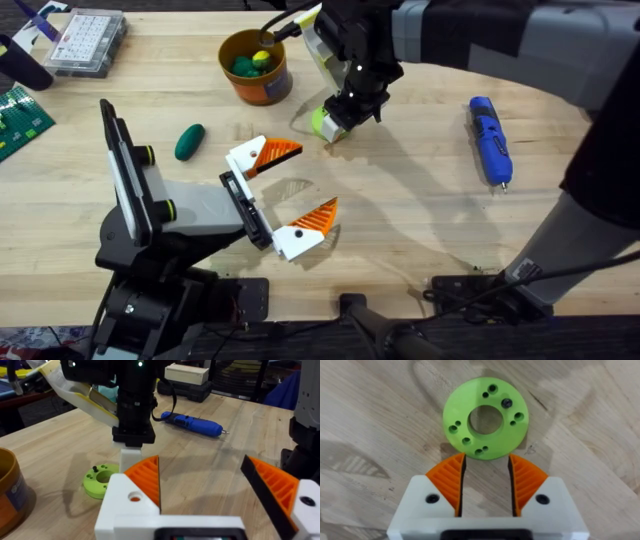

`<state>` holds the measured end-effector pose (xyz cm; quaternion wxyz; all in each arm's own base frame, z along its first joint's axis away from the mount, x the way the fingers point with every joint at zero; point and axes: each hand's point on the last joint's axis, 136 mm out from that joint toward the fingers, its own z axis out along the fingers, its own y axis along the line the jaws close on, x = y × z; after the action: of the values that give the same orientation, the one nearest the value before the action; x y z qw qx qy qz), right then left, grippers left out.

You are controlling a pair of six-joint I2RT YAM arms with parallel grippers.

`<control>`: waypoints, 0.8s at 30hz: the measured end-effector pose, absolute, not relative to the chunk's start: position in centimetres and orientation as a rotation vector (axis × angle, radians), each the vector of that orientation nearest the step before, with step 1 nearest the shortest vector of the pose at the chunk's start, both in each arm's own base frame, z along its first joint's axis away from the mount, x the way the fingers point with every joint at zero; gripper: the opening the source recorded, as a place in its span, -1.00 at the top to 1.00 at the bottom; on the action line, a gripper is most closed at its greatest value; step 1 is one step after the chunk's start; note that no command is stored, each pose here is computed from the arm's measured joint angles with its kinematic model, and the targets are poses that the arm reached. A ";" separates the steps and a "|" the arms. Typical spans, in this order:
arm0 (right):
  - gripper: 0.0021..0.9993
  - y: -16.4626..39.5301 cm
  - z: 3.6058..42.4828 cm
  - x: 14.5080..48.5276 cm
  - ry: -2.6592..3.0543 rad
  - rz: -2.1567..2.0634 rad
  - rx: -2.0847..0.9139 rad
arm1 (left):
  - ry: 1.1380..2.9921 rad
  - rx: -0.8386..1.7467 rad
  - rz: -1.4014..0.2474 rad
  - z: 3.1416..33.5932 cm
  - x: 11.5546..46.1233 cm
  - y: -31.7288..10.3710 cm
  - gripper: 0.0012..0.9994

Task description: Pick up the gripper from the table and insert it into the empty holder that is missing its gripper. Then pick up a screw, insert it into the mounting hole, and use the screwdriver to tighten it. Finally, clean up the table by picking up the vegetable and placing it into the bucket.

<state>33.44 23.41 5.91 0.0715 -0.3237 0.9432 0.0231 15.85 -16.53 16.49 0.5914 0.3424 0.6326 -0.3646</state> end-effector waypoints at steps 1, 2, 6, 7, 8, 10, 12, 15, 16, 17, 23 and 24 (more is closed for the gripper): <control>0.03 23.4 5.8 33.4 2.839 0.067 -0.974 | 1.474 0.796 -0.849 16.4 15.9 -16.5 -0.98; 0.03 23.3 5.7 33.4 2.842 0.065 -0.976 | 1.478 0.794 -0.850 16.4 15.9 -16.5 -0.98; 0.03 23.4 5.7 33.3 2.843 0.075 -0.977 | 1.480 0.794 -0.850 16.3 15.9 -16.5 -0.98; 0.03 23.5 5.7 33.3 2.844 0.081 -0.978 | 1.480 0.794 -0.850 16.3 15.9 -16.5 -0.98; 0.03 23.6 5.7 33.2 2.845 0.090 -0.979 | 1.480 0.794 -0.850 16.3 15.9 -16.5 -0.98; 0.03 23.8 5.7 33.2 2.846 0.107 -0.980 | 1.479 0.794 -0.850 16.4 15.9 -16.5 -0.98; 0.03 23.9 5.7 33.1 2.845 0.120 -0.981 | 1.480 0.794 -0.850 16.3 15.9 -16.5 -0.98; 0.03 24.1 5.8 33.1 2.842 0.134 -0.981 | 1.480 0.794 -0.850 16.3 15.9 -16.5 -0.98; 0.03 24.2 5.9 33.2 2.839 0.139 -0.980 | 1.480 0.794 -0.850 16.3 15.9 -16.5 -0.98; 0.03 24.4 6.0 33.5 2.826 0.147 -0.976 | 1.479 0.794 -0.850 16.3 15.9 -16.5 -0.98; 0.03 26.0 7.0 35.7 2.722 0.190 -0.945 | 1.479 0.794 -0.850 16.3 15.9 -16.5 -0.98; 0.03 26.2 7.1 36.0 2.710 0.194 -0.941 | 1.479 0.794 -0.850 16.4 15.9 -16.5 -0.98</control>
<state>35.96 26.19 7.11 0.1328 -0.3245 0.9341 0.0670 15.86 -16.51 16.35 0.5889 0.3410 0.6353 -0.3651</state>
